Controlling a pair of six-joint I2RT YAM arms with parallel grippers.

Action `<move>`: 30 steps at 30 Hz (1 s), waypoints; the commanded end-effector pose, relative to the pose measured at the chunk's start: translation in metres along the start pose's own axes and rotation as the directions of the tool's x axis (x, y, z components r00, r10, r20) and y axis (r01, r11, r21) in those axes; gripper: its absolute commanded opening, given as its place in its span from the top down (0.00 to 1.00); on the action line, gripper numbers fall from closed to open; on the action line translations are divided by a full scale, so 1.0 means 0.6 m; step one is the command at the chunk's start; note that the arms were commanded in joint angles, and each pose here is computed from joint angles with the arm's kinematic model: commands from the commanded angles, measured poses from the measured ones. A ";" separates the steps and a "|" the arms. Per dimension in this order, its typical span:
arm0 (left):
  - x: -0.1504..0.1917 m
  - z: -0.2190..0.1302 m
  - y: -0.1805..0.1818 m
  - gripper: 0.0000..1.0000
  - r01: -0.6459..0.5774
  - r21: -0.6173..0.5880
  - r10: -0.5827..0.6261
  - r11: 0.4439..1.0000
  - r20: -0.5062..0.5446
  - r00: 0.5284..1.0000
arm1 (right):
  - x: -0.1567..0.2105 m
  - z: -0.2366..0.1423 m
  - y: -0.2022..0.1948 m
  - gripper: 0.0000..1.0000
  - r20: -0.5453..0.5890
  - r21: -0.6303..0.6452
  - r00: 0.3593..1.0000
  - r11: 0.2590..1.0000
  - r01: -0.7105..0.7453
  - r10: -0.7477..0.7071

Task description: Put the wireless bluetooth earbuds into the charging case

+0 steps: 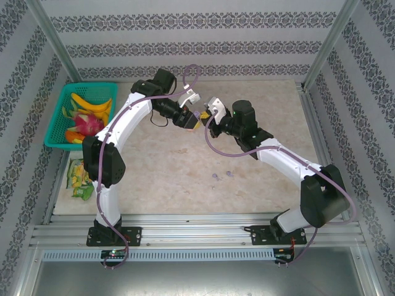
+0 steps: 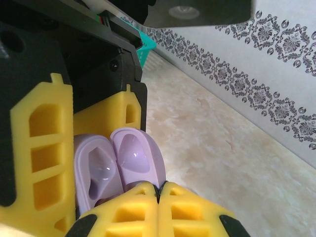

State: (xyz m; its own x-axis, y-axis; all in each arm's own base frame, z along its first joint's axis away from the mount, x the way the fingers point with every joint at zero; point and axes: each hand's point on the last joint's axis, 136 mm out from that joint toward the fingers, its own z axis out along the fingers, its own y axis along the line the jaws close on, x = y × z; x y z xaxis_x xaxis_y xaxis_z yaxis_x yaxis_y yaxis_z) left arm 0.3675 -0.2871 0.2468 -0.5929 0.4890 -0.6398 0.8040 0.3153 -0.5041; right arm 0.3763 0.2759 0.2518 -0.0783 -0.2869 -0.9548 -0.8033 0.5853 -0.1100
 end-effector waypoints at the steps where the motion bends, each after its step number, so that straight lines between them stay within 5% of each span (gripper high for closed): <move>1: -0.010 0.003 -0.012 0.68 -0.017 0.033 0.017 0.999 0.007 1.000 | -0.033 -0.010 0.008 1.00 0.050 -0.012 0.999 1.000 0.016 -0.015; 9: -0.007 0.003 -0.016 0.67 -0.013 0.043 0.013 0.999 0.003 1.000 | -0.035 -0.012 0.005 1.00 0.052 -0.006 0.998 1.000 0.018 -0.018; 24: -0.011 -0.001 -0.020 1.00 -0.016 0.042 0.015 0.999 0.005 1.000 | -0.050 -0.018 -0.005 1.00 0.059 0.023 0.998 1.000 -0.009 0.007; 30: -0.009 0.000 -0.003 1.00 -0.004 -0.012 0.004 1.000 0.000 1.000 | -0.075 -0.043 -0.021 0.60 0.082 0.059 0.992 0.994 -0.097 0.092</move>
State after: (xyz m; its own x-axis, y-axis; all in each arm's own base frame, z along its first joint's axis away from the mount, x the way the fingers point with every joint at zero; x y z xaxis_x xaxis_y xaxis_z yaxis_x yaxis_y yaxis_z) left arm 0.3658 -0.2869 0.2485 -0.6010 0.4906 -0.6310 0.7974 0.3147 -0.5148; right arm 0.3808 0.2636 0.2565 -0.1436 -0.2559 -0.9560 -0.7643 0.6423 -0.0571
